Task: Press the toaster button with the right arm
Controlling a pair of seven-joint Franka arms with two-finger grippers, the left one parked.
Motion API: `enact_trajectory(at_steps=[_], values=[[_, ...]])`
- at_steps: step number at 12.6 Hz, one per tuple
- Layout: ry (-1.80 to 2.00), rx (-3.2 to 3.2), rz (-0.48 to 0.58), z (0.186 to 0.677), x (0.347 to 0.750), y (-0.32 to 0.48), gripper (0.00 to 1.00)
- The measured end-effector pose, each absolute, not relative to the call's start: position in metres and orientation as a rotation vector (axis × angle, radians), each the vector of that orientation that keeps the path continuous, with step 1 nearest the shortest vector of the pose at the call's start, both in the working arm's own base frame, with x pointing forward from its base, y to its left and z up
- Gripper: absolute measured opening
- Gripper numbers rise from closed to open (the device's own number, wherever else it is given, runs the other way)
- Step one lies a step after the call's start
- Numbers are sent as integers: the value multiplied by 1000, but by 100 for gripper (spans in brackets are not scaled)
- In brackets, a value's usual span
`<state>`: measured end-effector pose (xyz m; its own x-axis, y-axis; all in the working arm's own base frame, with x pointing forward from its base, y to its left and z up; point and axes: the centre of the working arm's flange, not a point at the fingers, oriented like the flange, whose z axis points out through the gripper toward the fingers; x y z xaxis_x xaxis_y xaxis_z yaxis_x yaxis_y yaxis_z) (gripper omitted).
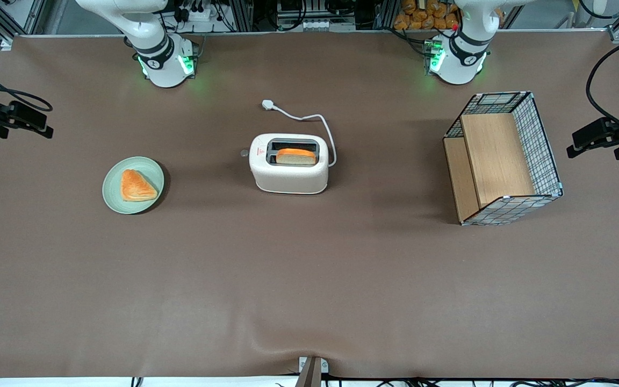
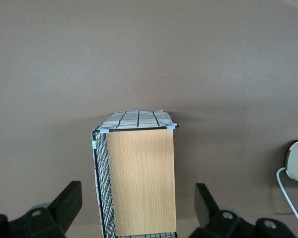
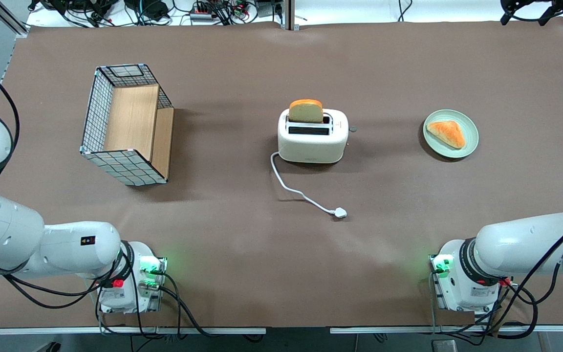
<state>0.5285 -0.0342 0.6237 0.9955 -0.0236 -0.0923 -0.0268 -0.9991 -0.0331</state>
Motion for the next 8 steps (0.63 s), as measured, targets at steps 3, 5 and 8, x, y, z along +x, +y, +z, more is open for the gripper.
enact_trajectory(at_steps=[3, 5, 8], values=[[100, -3109, 156, 642, 523, -31, 100], [117, -3109, 166, 644, 522, -30, 100], [118, -3112, 143, 651, 522, -30, 100]])
